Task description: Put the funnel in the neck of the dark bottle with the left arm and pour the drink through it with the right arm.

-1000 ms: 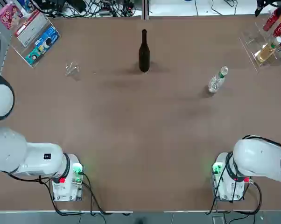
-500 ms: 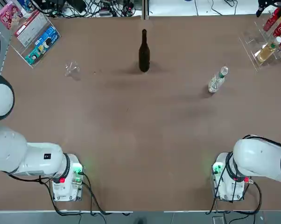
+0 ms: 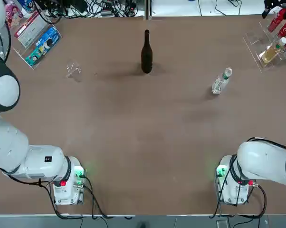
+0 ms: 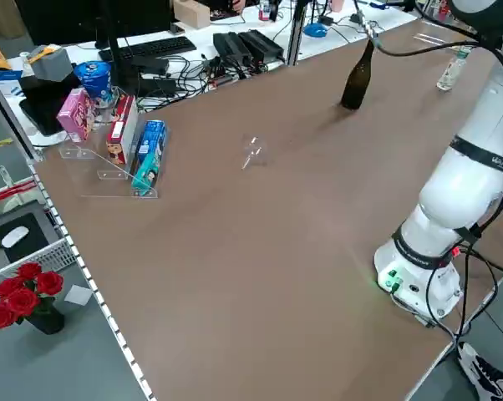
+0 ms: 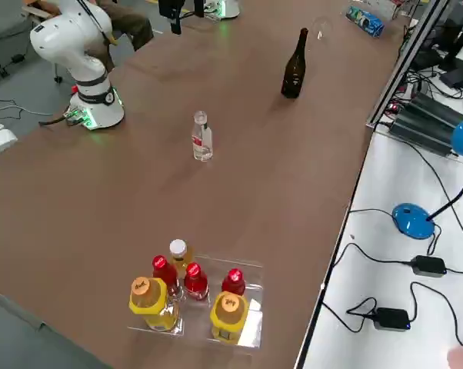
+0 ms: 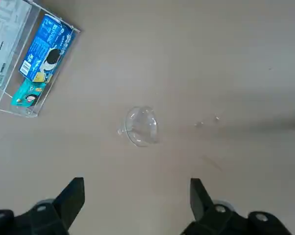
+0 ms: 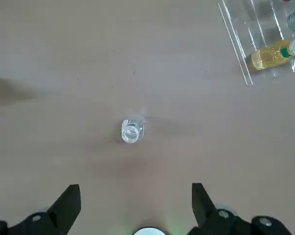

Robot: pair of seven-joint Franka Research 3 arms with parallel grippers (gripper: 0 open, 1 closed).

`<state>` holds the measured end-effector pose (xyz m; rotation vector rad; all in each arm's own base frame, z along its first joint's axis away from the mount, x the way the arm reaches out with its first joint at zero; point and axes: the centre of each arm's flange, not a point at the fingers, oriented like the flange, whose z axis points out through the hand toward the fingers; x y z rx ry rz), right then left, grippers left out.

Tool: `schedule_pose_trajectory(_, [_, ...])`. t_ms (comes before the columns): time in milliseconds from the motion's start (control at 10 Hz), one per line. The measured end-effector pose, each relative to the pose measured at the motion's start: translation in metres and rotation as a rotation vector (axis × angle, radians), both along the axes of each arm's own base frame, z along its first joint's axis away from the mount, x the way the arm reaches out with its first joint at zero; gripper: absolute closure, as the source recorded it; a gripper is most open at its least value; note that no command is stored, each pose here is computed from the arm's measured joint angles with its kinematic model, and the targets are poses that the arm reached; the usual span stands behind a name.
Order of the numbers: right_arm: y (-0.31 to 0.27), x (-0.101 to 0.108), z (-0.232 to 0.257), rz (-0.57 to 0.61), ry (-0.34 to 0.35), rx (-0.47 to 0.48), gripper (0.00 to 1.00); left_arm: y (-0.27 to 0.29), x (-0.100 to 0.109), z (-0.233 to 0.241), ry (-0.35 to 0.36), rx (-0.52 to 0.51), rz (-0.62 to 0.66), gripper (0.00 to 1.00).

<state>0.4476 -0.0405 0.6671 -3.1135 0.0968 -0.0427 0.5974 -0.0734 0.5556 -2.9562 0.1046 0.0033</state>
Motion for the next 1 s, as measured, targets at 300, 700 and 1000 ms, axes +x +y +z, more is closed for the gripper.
schedule_pose_trajectory(300, [0.0,0.0,-0.003,0.002,0.008,0.001,0.0,0.006,0.003,-0.104,-0.03,0.136,-0.03,0.04])
schedule_pose_trajectory(700, [-0.007,-0.001,-0.004,-0.01,0.011,0.005,0.0,0.018,-0.007,-0.248,-0.064,0.383,0.042,0.04])
schedule_pose_trajectory(1000, [-0.024,-0.005,-0.005,-0.04,0.022,0.018,0.0,0.022,-0.015,-0.312,-0.061,0.483,0.069,0.05])
